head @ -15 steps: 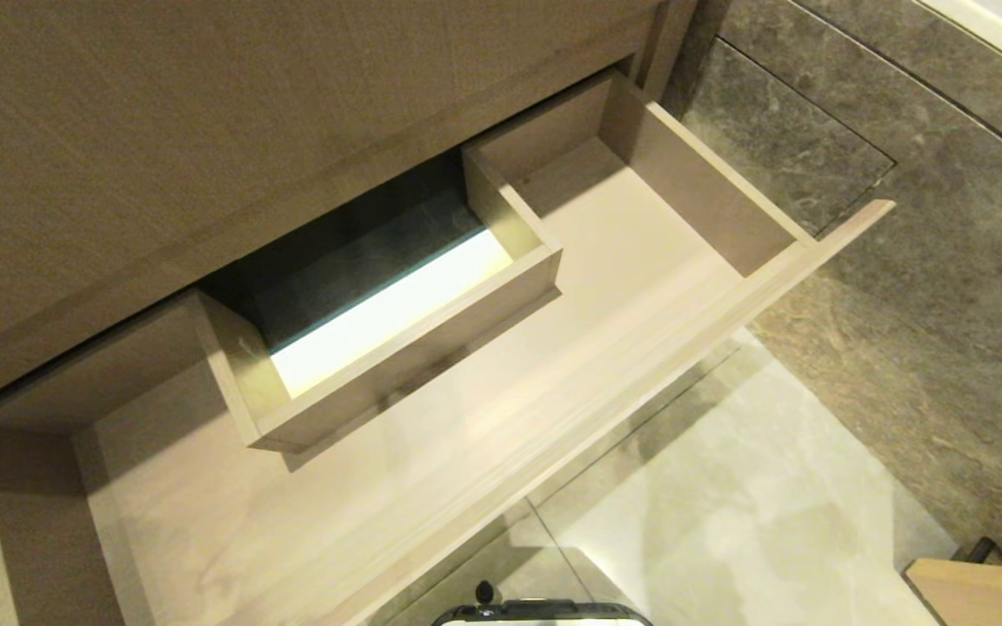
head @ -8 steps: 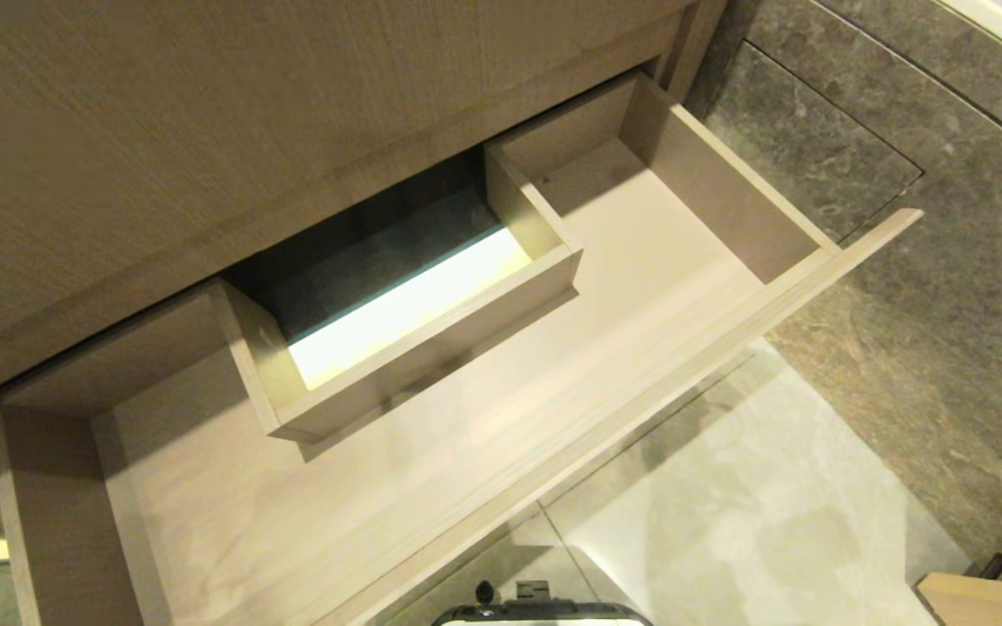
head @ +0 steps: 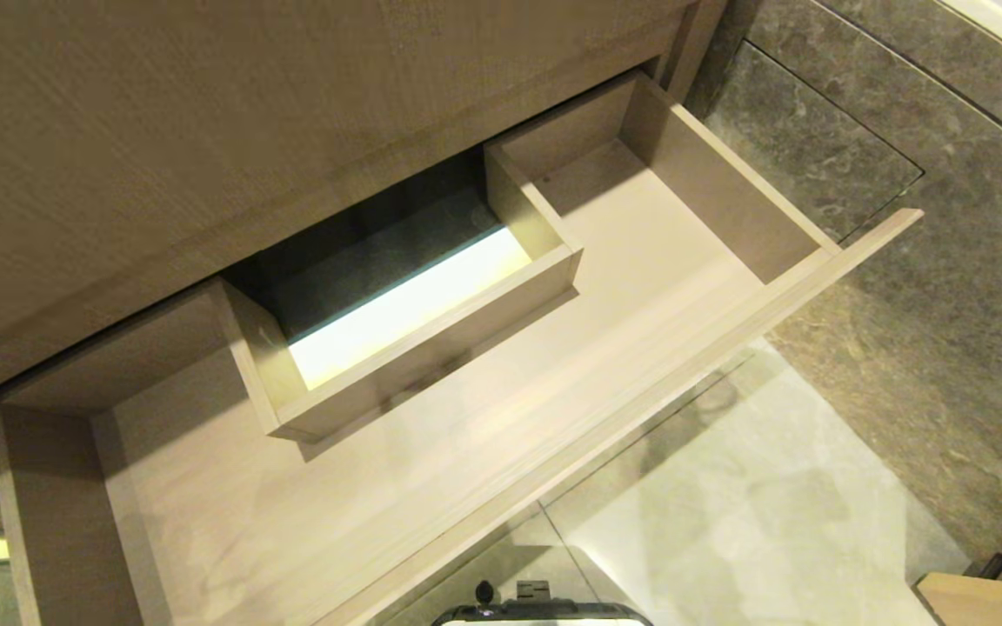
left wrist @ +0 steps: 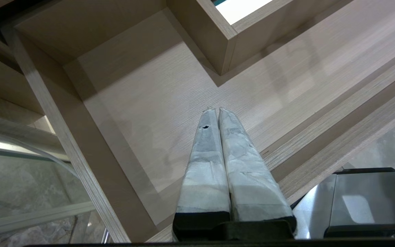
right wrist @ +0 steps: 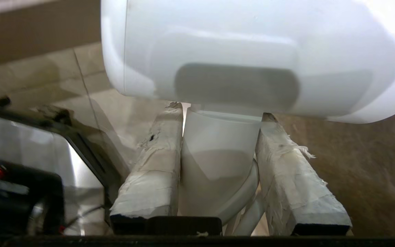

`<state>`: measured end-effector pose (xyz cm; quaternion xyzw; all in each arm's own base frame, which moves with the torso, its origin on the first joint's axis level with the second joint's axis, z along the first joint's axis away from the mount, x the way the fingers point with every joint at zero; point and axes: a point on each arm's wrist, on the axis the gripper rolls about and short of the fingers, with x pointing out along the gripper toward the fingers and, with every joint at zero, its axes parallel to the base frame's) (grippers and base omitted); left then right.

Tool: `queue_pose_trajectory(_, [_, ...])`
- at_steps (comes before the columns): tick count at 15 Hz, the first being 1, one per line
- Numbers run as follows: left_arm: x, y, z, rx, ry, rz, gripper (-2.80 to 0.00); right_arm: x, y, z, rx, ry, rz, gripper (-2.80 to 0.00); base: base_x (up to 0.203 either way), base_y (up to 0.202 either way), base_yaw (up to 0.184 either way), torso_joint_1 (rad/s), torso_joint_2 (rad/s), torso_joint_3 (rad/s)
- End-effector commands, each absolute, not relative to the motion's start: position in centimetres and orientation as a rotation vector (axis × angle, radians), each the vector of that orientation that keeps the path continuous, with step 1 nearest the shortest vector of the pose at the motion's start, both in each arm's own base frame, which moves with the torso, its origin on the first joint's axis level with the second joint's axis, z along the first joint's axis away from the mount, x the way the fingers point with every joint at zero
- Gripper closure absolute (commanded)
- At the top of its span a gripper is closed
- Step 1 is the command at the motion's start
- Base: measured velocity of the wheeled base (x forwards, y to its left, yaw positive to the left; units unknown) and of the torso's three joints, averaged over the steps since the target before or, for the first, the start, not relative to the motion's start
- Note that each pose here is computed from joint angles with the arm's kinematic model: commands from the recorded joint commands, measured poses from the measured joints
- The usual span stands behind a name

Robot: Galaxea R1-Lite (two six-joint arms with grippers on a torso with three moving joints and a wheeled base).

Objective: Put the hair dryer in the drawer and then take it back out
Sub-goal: Put it into the drawer

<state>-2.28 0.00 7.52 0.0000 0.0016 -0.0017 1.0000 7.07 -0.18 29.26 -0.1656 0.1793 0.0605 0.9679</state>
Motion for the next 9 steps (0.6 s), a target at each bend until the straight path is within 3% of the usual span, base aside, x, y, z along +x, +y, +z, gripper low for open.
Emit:
queue_pose_trajectory(1, [-2.3, 0.0, 7.5, 0.000, 0.005, -0.005, 0.00, 12.0, -0.5, 30.0, -0.283, 0.439, 0.130, 0.00, 0.000, 0.000, 0.000, 0.000, 0.00, 0.000])
queue_pose_trajectory(9, [-2.3, 0.0, 7.5, 0.000, 0.005, -0.005, 0.00, 23.3, -0.7, 33.9, -0.212, 0.237, 0.297, 0.00, 0.000, 0.000, 0.000, 0.000, 0.00, 0.000])
